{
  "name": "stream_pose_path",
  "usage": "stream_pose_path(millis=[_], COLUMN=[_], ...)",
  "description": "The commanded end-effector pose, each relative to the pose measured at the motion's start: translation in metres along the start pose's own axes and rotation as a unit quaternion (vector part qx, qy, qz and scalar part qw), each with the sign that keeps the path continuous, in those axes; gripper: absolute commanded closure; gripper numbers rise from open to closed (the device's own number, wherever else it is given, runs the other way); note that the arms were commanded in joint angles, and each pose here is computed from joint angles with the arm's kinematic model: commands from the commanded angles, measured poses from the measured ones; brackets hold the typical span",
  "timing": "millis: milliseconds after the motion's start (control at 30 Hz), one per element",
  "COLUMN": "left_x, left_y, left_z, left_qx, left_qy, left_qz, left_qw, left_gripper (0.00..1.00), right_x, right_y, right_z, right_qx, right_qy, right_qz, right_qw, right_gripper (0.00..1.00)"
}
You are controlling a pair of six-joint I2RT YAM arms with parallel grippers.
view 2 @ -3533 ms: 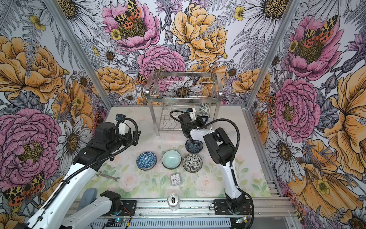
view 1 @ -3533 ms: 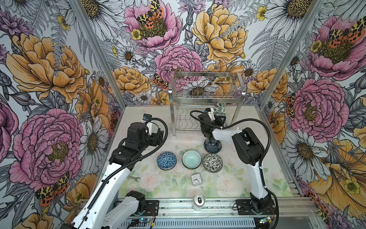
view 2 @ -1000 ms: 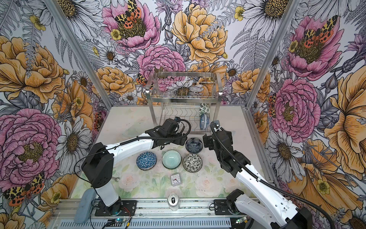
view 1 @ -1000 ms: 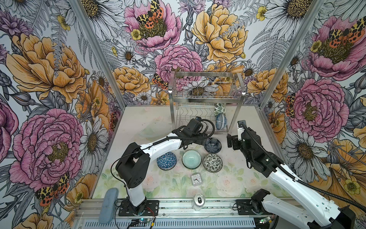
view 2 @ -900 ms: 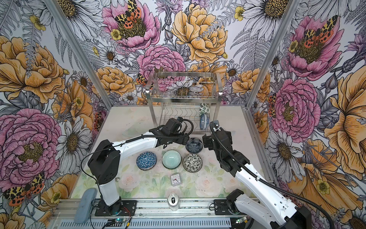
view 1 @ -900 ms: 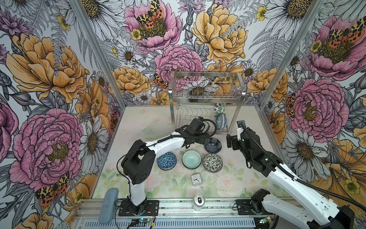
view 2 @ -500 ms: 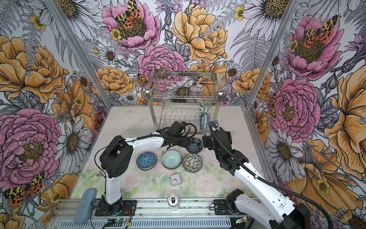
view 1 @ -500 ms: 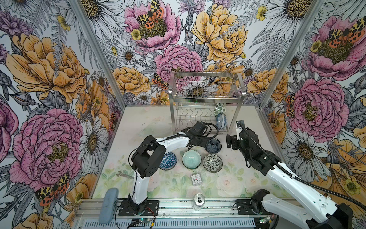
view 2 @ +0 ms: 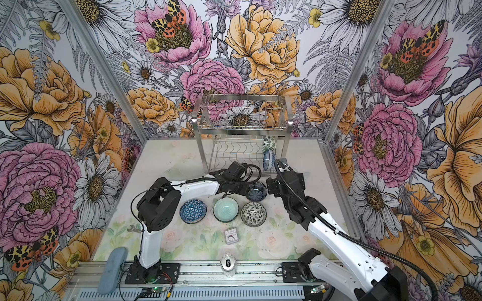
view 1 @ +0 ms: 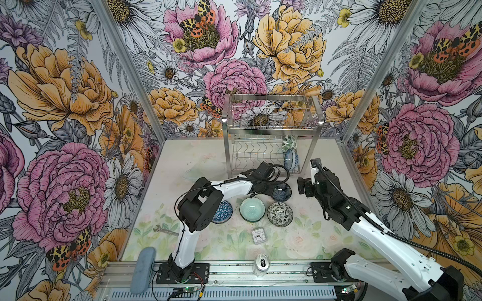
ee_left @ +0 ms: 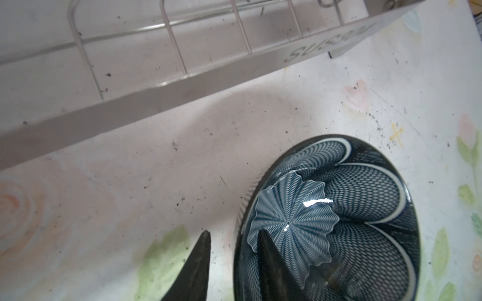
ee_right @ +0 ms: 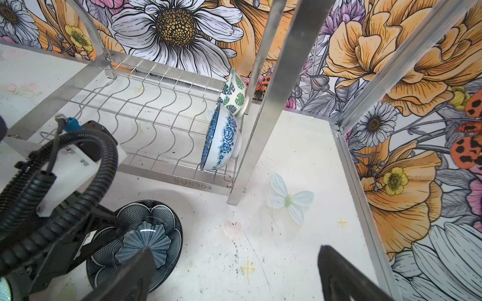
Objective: Load the bowls into the dish rack
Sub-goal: 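Grasp the dark navy petal bowl rim with the left gripper and lift it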
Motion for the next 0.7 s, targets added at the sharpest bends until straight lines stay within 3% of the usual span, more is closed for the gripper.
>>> stream_pose_path(millis=[0,133,367,667], left_x=[0.000,0.003,0.023,0.103], left_y=[-0.007,-0.005,0.000,-0.010], left_z=[-0.008,-0.010,-0.021,-0.049], left_qx=[-0.006,-0.008,-0.016,-0.041], left_qy=[-0.015,-0.020,-0.049,-0.173], left_qz=[0.012,0.002,-0.025,-0.054], left_qw=[1.000,1.000,0.998,0.983], left_gripper=[0.85,1.00,1.00,1.00], right_x=[0.003,0.004,0.009,0.020], right_y=[-0.002,-0.002,-0.004,-0.001], right_z=[-0.003,-0.003,-0.004,-0.017], right_qx=[-0.007,-0.009,-0.014,-0.043], right_qy=[-0.006,-0.009,-0.013,-0.022], right_qz=[-0.003,-0.003,-0.005,-0.046], right_qw=[1.000,1.000,1.000,0.998], right_gripper=[0.00,0.00,0.00,0.00])
Point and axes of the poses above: each gripper's point midway between its finger pads, its own x axis back along the fingers, its own y axis along the line the jaws close on, z = x × y, the point moved 9 cm from there along x, back along the fingers, and after that the axes turned 8 degrees about -x, right-handed, at the moved point
